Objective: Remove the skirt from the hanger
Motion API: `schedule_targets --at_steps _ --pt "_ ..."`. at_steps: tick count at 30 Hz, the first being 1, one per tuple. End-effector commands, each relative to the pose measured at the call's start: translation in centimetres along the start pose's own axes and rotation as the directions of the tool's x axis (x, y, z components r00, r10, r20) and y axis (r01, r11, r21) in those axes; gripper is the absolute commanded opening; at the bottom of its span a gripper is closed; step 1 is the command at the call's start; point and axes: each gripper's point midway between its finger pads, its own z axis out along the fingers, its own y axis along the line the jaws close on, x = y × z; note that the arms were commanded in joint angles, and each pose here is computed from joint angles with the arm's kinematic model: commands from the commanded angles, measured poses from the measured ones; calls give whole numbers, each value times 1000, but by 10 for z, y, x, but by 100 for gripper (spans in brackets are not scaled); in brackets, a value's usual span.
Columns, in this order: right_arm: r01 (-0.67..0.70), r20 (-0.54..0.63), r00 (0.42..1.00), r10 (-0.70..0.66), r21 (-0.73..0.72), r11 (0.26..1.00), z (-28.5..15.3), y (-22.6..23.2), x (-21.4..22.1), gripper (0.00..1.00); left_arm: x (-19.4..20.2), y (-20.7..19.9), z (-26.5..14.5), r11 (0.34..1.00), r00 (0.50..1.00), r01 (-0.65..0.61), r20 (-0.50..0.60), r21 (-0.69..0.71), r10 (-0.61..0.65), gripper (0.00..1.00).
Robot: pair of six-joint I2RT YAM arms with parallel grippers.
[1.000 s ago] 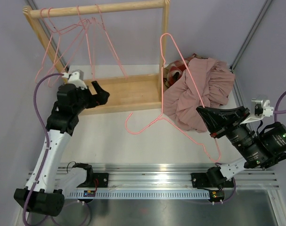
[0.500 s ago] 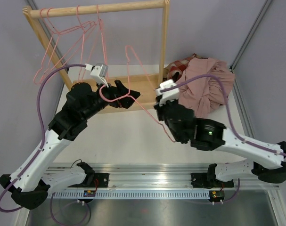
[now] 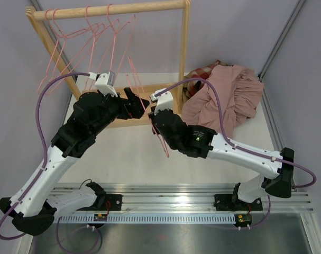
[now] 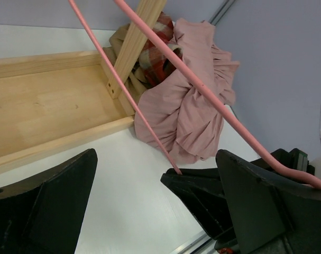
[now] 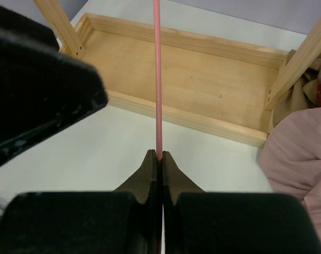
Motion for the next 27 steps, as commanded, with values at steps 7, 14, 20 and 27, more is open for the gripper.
schedule_targets --at_steps 7,14,20,27 --pt "-257 83 959 270 -138 957 3 -64 -69 0 25 29 -3 989 995 -92 -48 -116 87 99" --pt "-434 49 892 449 -186 881 36 -117 -76 0 57 47 -1 987 995 -71 -85 -142 60 99" --pt "-506 9 852 523 -245 827 86 -115 -87 0 73 45 -6 995 996 -10 -84 -102 2 99" --pt "-493 53 847 529 -295 819 112 -106 -141 0 111 67 -17 992 994 12 -104 -123 -25 99"
